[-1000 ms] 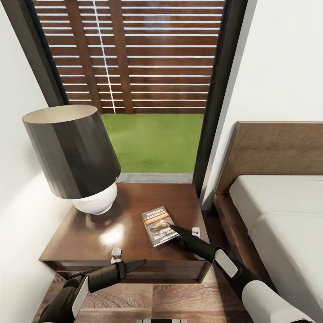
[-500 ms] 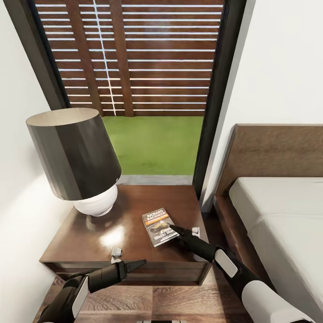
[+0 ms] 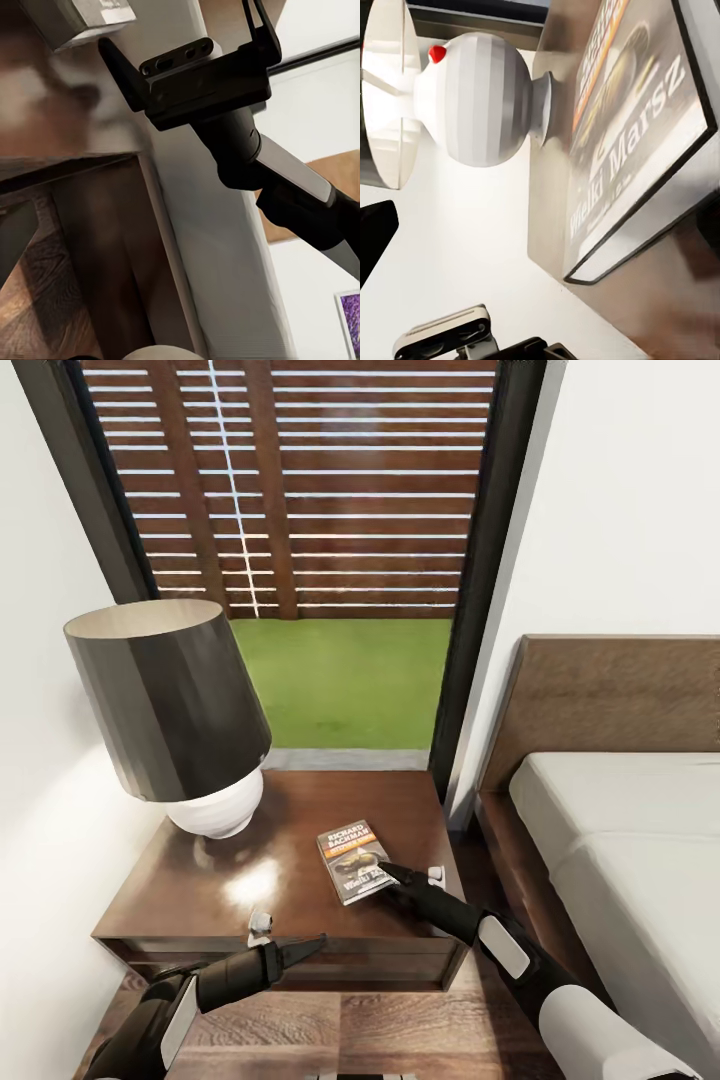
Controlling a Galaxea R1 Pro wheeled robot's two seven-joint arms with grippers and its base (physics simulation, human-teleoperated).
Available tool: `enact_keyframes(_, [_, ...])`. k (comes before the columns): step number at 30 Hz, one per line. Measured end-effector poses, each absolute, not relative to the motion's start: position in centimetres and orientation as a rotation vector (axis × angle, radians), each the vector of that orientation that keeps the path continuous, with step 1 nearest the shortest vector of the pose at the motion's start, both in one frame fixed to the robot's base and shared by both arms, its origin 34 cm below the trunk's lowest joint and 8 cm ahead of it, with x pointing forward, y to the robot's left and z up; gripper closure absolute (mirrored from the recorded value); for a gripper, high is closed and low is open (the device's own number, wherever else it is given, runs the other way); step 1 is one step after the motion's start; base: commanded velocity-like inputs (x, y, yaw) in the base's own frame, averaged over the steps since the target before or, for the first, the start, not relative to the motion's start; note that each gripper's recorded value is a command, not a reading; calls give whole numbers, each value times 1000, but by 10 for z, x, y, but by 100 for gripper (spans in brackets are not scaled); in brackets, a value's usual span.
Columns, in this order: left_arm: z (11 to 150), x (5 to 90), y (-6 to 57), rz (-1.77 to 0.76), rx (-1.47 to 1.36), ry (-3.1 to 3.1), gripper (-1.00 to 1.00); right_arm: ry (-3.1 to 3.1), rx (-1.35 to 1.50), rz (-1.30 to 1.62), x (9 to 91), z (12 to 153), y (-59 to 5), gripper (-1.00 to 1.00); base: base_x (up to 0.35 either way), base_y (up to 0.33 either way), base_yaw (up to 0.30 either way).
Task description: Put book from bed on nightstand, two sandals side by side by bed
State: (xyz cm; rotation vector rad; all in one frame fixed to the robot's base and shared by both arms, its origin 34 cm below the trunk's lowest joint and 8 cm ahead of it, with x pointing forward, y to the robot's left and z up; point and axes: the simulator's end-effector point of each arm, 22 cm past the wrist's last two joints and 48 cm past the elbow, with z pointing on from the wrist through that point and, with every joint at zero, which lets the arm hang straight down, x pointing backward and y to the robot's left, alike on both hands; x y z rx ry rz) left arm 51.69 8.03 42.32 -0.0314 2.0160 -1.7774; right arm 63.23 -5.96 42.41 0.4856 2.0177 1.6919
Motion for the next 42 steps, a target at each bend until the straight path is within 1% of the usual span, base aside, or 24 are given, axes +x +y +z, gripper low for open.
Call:
enact_keyframes(13, [423,517,80,-1777,-31,2016,-100,2018,484,1694,632,425,-59,-100,-37,0,0])
enact_keyframes(22, [423,517,80,-1777,-32,2016,-100,2018,485,1694,632,424,-59,-100,-270,0,0])
enact_keyframes(31, [423,517,80,-1776,-31,2017,-100,2018,483,1693,632,425,-59,-100,-34,0,0])
enact_keyframes(37, [424,517,77,-1782,-32,2014,-100,2019,484,1693,632,424,-59,-100,-214,0,0])
enact_keyframes(42, [424,517,77,-1782,-32,2013,-100,2018,483,1694,632,425,-59,-100,-57,0,0])
